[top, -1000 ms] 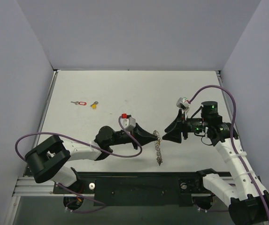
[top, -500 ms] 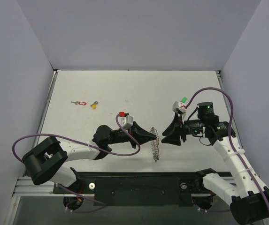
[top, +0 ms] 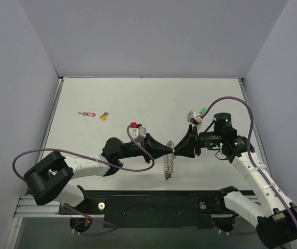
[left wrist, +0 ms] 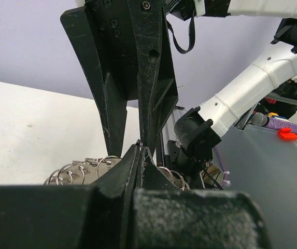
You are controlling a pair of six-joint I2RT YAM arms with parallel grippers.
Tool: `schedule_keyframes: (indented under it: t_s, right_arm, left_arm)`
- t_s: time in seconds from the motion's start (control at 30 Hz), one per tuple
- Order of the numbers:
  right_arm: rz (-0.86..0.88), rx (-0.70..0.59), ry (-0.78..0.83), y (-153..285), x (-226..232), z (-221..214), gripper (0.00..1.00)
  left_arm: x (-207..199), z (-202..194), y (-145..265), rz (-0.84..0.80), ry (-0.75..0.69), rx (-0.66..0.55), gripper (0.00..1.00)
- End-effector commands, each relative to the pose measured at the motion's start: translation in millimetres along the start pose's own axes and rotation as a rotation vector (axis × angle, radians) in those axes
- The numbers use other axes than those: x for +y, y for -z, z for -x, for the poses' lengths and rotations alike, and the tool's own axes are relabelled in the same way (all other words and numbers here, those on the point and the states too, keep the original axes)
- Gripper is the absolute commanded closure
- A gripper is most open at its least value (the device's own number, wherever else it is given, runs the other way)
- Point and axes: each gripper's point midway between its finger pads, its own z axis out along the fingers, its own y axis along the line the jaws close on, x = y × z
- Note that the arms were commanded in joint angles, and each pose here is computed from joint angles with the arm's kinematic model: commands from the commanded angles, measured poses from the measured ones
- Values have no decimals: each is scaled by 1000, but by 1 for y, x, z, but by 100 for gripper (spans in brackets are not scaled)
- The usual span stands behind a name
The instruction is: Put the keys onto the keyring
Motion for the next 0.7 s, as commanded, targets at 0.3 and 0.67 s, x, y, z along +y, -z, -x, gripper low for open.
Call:
schedule_keyframes:
  t_s: [0.3,0.67]
  right_arm:
    - [101,-45,69,4,24,16,73]
    - [121,-56,87,6,30,26,81]
  left_arm:
    - [-52,100,0,-171,-260,-316,100]
    - [-51,95,1,-177,-246,-312,100]
